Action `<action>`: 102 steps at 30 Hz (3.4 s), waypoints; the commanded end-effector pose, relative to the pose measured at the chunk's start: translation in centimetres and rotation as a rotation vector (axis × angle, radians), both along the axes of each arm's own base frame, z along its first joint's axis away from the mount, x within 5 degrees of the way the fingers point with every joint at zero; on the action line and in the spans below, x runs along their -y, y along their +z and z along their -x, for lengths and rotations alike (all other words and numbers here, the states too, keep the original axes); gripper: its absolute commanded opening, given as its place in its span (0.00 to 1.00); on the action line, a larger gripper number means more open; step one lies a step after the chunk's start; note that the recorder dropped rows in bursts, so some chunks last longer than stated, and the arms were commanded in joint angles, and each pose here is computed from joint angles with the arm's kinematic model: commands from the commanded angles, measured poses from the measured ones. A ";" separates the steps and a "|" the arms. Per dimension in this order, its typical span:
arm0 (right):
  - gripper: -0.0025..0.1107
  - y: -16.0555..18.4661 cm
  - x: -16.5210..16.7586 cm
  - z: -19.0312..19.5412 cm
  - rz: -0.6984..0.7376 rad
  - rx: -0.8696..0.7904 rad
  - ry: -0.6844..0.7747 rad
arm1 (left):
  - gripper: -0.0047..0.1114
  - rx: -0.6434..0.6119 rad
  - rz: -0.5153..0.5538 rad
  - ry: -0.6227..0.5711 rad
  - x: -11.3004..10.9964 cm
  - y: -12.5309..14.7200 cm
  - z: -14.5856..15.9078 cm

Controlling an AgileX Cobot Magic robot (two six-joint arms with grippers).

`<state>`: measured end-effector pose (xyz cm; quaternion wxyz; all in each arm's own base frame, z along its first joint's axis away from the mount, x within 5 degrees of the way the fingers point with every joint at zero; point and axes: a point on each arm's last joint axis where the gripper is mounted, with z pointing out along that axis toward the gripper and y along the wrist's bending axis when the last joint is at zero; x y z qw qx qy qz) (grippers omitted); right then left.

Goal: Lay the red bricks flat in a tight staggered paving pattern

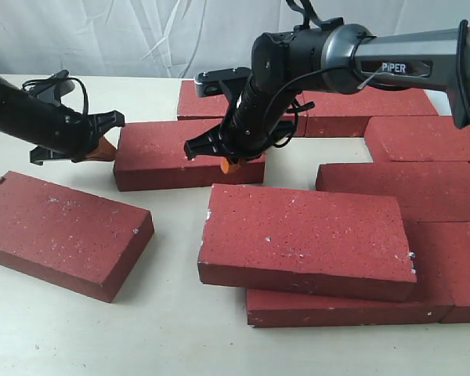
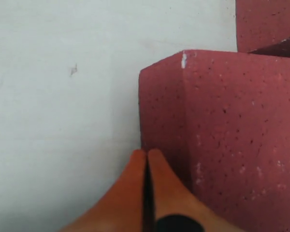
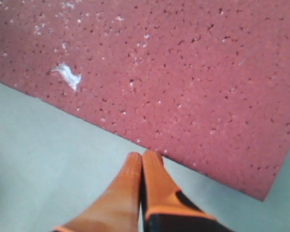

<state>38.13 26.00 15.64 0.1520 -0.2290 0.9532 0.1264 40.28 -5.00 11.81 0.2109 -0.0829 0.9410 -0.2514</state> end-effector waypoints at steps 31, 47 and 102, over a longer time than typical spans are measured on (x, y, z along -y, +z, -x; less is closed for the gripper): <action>0.01 4.3 0.6 -2.0 -0.123 0.233 -0.299 | 0.04 0.061 0.031 -0.026 3.7 0.0 -0.2; 0.01 3.9 1.1 -1.6 -0.061 0.191 -0.292 | 0.04 0.105 -0.014 -0.021 6.8 0.0 0.0; 0.01 -0.8 0.7 -0.1 0.078 -0.018 -0.033 | 0.04 0.158 -0.210 0.055 6.5 2.9 0.4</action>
